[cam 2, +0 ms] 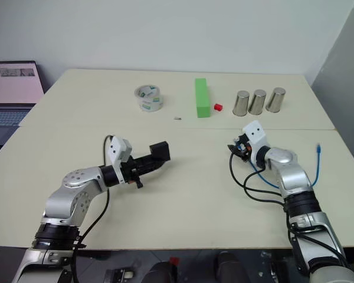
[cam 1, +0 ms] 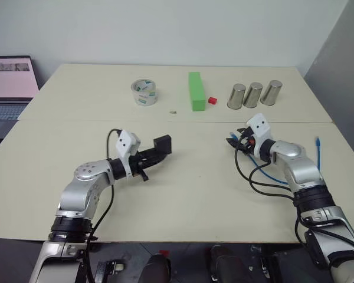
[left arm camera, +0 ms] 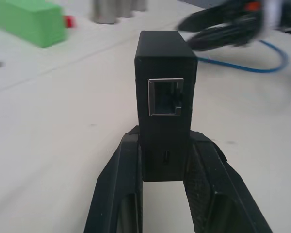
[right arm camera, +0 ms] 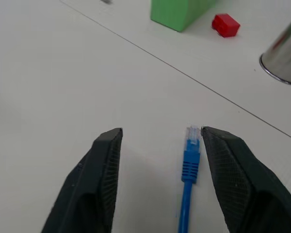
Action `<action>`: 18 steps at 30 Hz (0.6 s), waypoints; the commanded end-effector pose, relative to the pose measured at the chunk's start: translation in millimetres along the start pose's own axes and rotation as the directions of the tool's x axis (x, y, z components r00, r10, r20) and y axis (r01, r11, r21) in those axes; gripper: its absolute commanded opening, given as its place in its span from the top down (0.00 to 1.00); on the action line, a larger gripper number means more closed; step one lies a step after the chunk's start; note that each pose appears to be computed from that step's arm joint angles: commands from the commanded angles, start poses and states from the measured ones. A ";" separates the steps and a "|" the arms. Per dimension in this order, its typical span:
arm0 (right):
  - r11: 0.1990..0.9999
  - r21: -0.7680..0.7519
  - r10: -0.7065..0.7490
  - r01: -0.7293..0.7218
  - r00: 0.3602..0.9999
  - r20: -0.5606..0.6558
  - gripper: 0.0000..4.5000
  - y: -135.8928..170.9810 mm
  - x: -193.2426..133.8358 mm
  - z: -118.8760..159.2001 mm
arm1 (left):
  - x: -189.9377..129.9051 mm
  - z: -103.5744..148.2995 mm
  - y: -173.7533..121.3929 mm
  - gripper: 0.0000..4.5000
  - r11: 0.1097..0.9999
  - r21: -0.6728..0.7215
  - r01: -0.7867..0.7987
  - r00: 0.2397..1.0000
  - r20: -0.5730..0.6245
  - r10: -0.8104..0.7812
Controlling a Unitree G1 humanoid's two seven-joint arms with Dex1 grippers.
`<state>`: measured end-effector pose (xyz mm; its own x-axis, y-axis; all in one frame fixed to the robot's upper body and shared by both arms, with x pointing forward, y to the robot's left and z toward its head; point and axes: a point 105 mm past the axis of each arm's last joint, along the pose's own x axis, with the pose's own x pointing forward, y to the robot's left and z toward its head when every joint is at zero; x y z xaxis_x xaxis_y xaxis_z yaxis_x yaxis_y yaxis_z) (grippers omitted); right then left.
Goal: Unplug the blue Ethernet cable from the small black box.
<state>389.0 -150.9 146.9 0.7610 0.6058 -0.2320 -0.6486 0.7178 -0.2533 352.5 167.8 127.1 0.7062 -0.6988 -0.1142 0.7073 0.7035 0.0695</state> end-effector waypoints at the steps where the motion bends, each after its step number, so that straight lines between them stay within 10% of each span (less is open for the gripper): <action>1: 0.947 -0.090 0.319 -0.308 0.936 0.149 0.17 56.6 -24.8 54.1 | -13.9 8.7 54.2 0.82 0.929 0.104 -0.355 0.934 0.076 0.349; 14: 0.898 -0.153 0.433 -0.412 0.889 0.150 0.16 102.1 -13.2 69.4 | -14.4 -41.2 92.7 0.82 0.770 0.015 -0.638 0.768 0.086 0.635; 18: 0.897 -0.157 0.434 -0.413 0.889 0.146 0.16 103.2 -13.1 68.4 | -14.7 -54.3 88.3 0.61 0.788 -0.018 -0.615 0.786 0.063 0.615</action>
<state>315.1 -63.3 177.9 0.3977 0.8940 -0.2063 -0.9068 0.3487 -0.2371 405.9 243.7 87.5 0.9917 -0.1266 0.0247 0.1225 0.9845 0.1253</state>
